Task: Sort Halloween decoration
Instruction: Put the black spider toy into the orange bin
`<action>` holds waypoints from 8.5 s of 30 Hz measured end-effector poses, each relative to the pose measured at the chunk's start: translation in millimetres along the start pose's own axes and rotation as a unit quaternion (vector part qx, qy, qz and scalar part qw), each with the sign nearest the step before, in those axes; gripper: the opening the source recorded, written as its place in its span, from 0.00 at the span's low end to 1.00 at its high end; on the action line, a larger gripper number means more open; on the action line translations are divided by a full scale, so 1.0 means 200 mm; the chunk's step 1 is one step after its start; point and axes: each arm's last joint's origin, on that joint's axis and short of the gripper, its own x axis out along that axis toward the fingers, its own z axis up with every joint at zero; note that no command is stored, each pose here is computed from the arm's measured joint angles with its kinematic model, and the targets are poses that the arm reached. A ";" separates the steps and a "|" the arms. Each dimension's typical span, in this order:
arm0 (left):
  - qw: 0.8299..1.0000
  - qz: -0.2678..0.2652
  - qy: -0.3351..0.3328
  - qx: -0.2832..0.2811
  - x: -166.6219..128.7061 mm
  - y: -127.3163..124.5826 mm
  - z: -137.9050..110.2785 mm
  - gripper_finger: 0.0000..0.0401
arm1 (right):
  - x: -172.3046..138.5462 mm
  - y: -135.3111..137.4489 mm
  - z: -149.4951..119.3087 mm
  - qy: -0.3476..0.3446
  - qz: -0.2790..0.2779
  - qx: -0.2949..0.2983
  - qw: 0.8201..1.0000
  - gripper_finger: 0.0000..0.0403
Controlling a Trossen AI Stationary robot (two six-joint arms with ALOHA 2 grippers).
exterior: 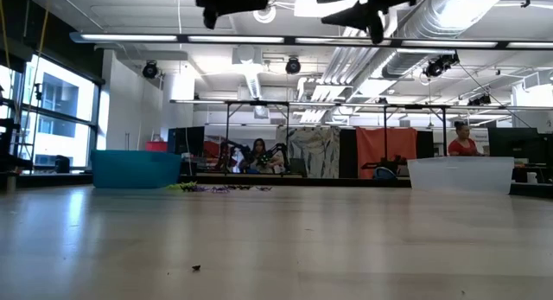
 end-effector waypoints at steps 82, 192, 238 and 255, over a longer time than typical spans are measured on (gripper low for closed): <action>0.931 -0.091 0.338 -0.099 -0.67 -0.45 -0.18 0.45 | -0.01 -0.13 -0.03 0.074 -0.033 0.009 0.997 0.57; 0.992 0.072 -0.036 -0.092 -0.07 0.08 -0.10 0.45 | -0.58 0.73 -1.08 0.664 -0.121 0.275 0.685 0.00; 0.973 -0.191 -0.096 -0.082 -0.03 -0.14 -0.03 0.45 | 0.34 0.33 0.10 0.149 0.278 -0.201 0.928 0.00; 0.971 -0.195 -0.109 -0.087 0.03 -0.15 -0.05 0.45 | 0.33 0.35 0.13 0.137 0.306 -0.212 0.918 0.00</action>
